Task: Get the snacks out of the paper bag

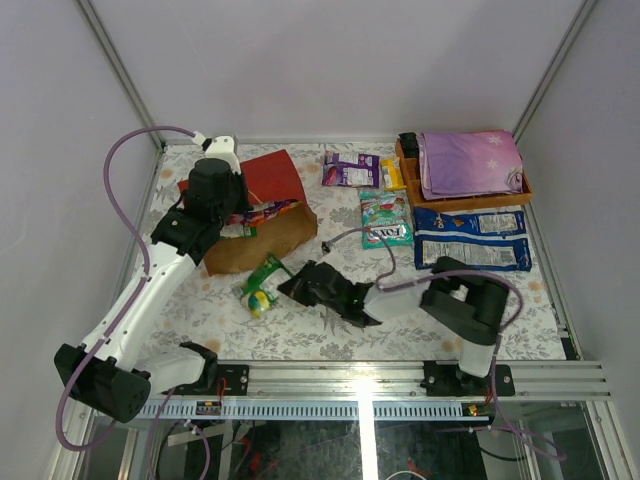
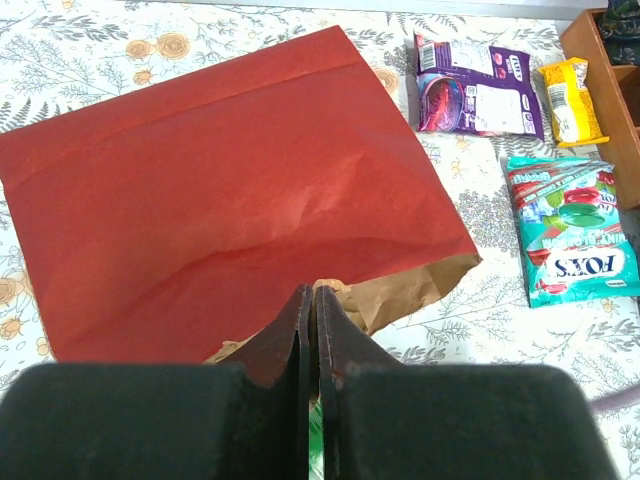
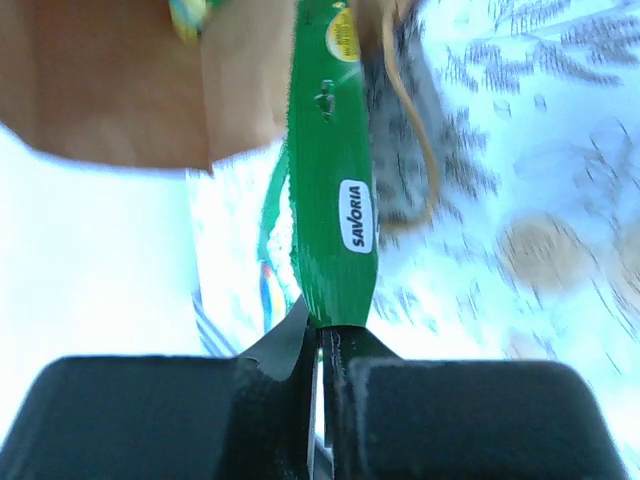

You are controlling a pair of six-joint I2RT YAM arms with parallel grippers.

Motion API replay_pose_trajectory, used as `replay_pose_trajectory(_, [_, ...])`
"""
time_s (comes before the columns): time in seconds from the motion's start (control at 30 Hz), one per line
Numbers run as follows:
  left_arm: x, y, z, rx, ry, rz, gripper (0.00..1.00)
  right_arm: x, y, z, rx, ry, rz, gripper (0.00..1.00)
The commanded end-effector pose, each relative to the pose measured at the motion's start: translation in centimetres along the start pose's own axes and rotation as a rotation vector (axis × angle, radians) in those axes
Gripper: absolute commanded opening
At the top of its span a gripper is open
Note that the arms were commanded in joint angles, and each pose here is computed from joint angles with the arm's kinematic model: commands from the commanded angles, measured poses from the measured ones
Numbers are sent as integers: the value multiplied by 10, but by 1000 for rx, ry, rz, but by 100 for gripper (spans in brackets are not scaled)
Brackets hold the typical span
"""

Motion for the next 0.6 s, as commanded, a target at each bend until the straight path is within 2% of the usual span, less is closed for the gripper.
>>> replay_pose_trajectory(0.0, [-1, -8, 6, -5, -56, -41, 0, -65, -10, 21, -276, -189, 192, 0])
replay_pose_trajectory(0.17, [2, -8, 9, -6, -71, -27, 0, -124, -19, 18, -672, -196, 557, 0])
replay_pose_trajectory(0.2, [2, -8, 10, -5, -76, -27, 0, -136, -25, 20, -737, -189, 580, 0])
replay_pose_trajectory(0.3, [2, -7, 10, -4, -83, -25, 0, -162, -57, 16, -791, -181, 549, 0])
replay_pose_trajectory(0.47, [4, -7, 11, 2, -89, -19, 0, -181, -131, 1, -739, -35, 368, 0])
replay_pose_trajectory(0.57, [6, -6, 11, 5, -93, -13, 0, -181, -159, -6, -708, 31, 316, 0])
Point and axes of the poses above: each gripper's point midway between its finger pads, its own x axis out along the fingers, its own z axis along the line the jaws close on, y = z × x, the point moved 9 cm from there along -x, back along the fingers, and after that the axes turned 1 degree about -x, right-handed, at the moved point
